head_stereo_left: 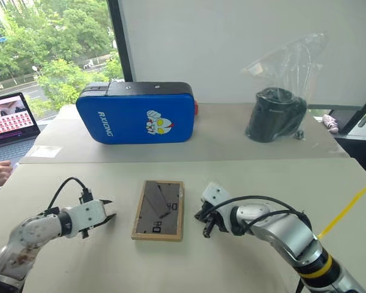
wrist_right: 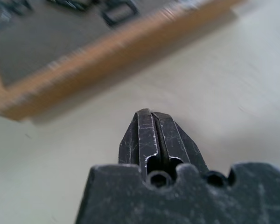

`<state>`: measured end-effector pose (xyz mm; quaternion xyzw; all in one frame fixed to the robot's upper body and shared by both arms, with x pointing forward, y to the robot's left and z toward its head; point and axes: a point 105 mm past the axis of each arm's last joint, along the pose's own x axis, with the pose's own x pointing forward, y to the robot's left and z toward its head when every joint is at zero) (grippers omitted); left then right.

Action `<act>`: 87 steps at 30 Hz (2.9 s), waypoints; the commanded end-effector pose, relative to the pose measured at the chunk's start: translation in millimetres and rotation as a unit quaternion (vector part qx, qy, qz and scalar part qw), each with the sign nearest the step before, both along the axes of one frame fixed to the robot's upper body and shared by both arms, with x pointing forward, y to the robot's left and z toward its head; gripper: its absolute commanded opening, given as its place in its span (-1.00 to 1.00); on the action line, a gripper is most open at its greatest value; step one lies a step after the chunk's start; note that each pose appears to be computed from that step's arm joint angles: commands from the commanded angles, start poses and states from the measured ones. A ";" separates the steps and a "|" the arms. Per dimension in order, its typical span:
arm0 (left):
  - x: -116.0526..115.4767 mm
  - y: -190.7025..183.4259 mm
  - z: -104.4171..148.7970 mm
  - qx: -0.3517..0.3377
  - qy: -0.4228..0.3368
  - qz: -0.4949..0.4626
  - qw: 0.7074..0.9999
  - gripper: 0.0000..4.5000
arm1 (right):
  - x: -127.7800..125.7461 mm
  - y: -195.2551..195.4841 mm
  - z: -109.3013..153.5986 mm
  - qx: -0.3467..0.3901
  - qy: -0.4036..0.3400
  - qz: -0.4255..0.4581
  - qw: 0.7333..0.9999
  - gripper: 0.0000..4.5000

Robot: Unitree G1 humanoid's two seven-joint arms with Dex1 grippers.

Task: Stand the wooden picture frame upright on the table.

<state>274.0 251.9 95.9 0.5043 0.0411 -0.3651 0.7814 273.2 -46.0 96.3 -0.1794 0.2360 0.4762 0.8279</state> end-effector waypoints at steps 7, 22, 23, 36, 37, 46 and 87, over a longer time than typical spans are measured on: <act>-26.3 -29.8 -47.1 0.118 -0.140 -0.271 0.945 0.99 | 8.1 17.2 4.7 0.007 -0.007 0.039 0.999 -1.00; -13.1 -93.3 -63.2 0.065 -0.172 -0.393 0.901 0.87 | 16.3 6.7 5.3 0.002 -0.012 -0.004 1.000 -1.00; -14.8 -92.1 -63.6 0.065 -0.170 -0.395 0.900 0.79 | 17.0 5.3 5.6 0.003 -0.012 -0.007 1.000 -1.00; -17.4 -89.2 -72.3 0.074 -0.162 -0.399 0.900 -0.45 | 27.9 -11.7 16.3 0.006 -0.026 -0.046 0.999 -1.00; -17.3 -89.4 -71.8 0.073 -0.165 -0.397 0.900 -0.45 | 34.7 -20.9 21.8 0.004 -0.040 -0.064 0.997 -1.00; -17.6 -92.7 -72.5 0.068 -0.176 -0.393 0.900 -0.45 | 59.7 -18.5 82.5 0.109 -0.078 -0.057 0.989 -0.07; -22.4 -105.7 -72.9 0.049 -0.190 -0.388 0.900 -0.45 | 56.3 0.8 55.3 0.169 0.072 0.060 0.981 0.96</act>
